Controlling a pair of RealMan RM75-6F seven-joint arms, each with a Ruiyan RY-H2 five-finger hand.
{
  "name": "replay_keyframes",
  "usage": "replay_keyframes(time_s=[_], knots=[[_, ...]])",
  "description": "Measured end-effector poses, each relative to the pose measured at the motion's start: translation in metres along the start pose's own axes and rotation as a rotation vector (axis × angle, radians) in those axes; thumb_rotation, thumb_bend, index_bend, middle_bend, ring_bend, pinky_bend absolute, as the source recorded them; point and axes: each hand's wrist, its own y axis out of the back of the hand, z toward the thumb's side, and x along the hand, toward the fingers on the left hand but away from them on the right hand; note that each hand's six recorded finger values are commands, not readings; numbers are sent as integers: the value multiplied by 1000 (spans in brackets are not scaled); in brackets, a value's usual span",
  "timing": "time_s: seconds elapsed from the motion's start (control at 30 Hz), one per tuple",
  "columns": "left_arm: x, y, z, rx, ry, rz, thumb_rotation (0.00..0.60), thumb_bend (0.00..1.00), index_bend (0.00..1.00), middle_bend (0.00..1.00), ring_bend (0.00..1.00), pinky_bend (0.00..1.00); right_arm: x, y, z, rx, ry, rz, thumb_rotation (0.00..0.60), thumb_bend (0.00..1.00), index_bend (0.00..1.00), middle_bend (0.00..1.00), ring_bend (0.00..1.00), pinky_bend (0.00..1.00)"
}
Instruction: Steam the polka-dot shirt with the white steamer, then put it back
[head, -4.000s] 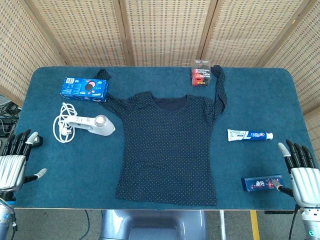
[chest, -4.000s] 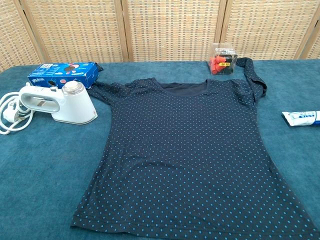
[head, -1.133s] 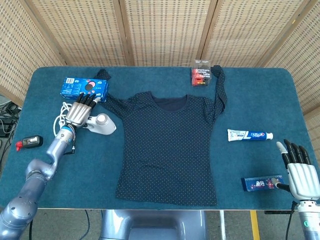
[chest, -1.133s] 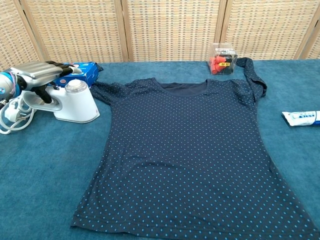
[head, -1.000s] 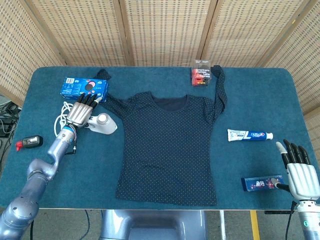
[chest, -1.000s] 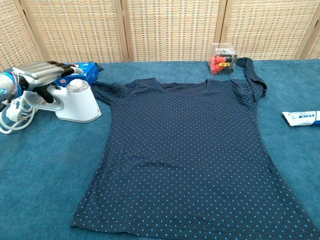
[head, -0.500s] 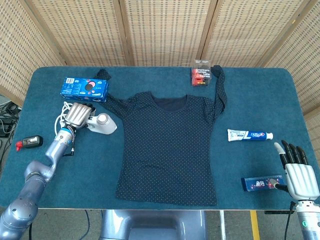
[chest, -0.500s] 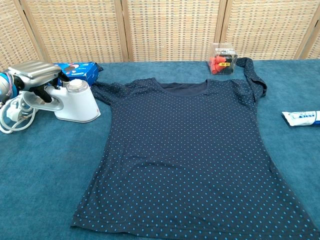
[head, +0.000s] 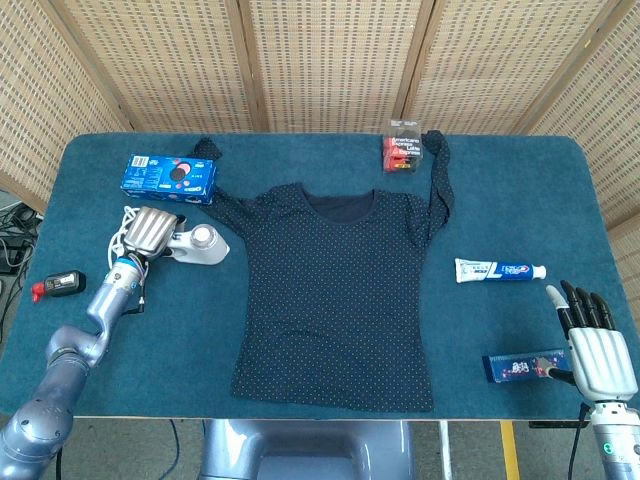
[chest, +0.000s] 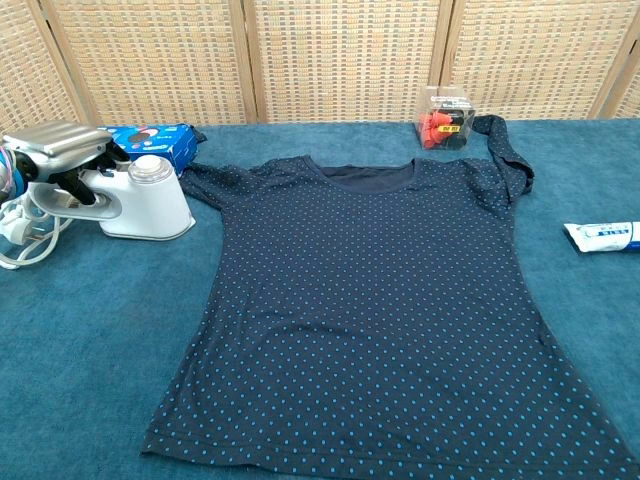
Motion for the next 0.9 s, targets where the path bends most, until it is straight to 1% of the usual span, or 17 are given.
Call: replay_keyframes(time_s=[0.2,0.47,0.73,0.83,0.9], knots=[[-1,7,-7,-26,14,22,600,561,1000,758,692,857,1,1,1,-3,4,-2,600,0,17,0,0,0],[9,29,-6,-75,13,82,600,562,1000,758,692,857,1,2,1,-9,6,-5,600,0,17,0,0,0],[32,62,15,-100,-22,147,600,560,1000,758,692,857,0,4,-1,-17,-3,-10,600,0,17,0,0,0],[42,71,28,-91,-37,159,600,560,1000,758,692,857,0,5,-3,-19,-7,-11,600,0,17,0,0,0],[47,73,37,-96,-44,156,600,560,1000,758,692,857,0,5,-3,-20,-7,-10,600,0,17,0,0,0]])
